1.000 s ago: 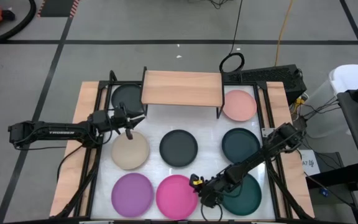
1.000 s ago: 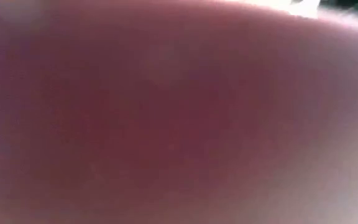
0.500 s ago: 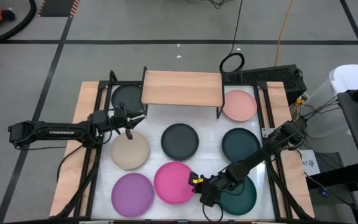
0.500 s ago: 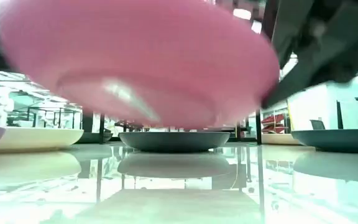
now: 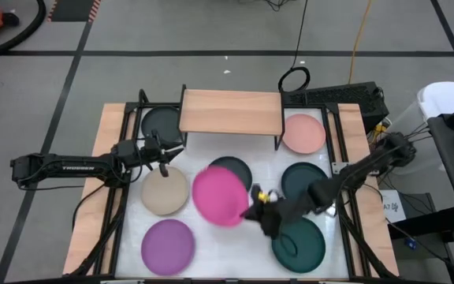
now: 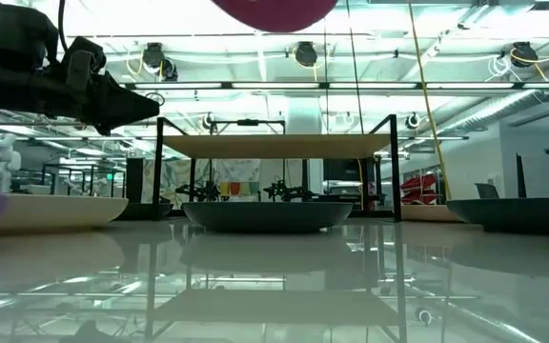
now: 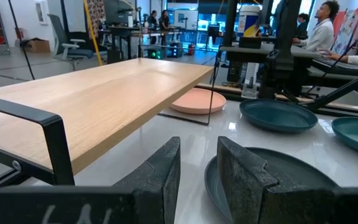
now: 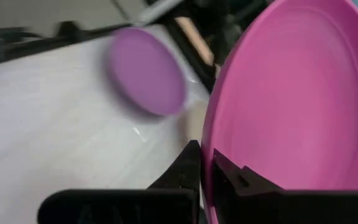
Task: Place and stack plates onto a shelf
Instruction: Put the pink plate on the shelf
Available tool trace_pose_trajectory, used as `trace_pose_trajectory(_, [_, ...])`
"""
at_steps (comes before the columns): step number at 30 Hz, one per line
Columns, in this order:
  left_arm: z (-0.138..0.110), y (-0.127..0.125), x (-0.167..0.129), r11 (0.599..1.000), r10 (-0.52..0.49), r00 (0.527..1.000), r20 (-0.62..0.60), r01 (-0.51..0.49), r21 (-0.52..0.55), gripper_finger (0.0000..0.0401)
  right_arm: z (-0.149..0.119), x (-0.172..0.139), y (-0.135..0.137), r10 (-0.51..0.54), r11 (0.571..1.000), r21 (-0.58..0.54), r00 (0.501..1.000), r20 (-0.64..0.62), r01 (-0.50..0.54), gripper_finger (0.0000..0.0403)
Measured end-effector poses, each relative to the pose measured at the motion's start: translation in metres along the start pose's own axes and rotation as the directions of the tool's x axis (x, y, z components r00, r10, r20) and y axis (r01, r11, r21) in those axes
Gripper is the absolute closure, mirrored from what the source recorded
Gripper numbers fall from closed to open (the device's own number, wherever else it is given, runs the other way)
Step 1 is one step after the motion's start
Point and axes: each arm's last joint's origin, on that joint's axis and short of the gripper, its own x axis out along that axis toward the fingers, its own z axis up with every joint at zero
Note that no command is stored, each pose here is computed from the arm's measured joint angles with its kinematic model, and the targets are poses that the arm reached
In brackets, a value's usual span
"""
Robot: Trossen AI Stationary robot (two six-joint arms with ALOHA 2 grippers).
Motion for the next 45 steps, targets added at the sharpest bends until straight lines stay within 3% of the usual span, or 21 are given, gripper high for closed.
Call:
trace_pose_trajectory(10, [0.000,0.000,0.000,1.000,0.000,1.000,0.000,0.000,0.000,0.0291,-0.060,-0.037,-0.096,-0.242,0.955,0.124,0.951,-0.191,0.268,0.0402])
trace_pose_trajectory(18, [0.000,0.000,0.000,1.000,0.000,1.000,0.000,0.000,0.000,0.0291,-0.123,-0.047,-0.138,-0.280,0.920,0.145,0.869,-0.408,0.364,0.0402])
trace_pose_trajectory(23, [0.000,0.000,0.000,1.000,0.000,1.000,0.000,0.000,0.000,0.0291,-0.158,-0.036,-0.137,-0.133,0.940,0.210,0.856,-0.500,0.269,0.0402])
trace_pose_trajectory(29, [0.000,0.000,0.000,1.000,0.000,1.000,0.000,0.000,0.000,0.0291,-0.187,-0.023,-0.134,-0.067,0.943,0.212,0.772,-0.632,0.256,0.0403])
trace_pose_trajectory(39, [0.000,0.000,0.000,1.000,0.000,1.000,0.000,0.000,0.000,0.0291,-0.200,-0.031,-0.127,0.029,0.916,0.297,0.694,-0.720,0.270,0.0403])
trace_pose_trajectory(45, [0.000,0.000,0.000,1.000,0.000,1.000,0.000,0.000,0.000,0.0291,-0.197,-0.033,-0.128,0.027,0.903,0.320,0.705,-0.709,0.288,0.0390])
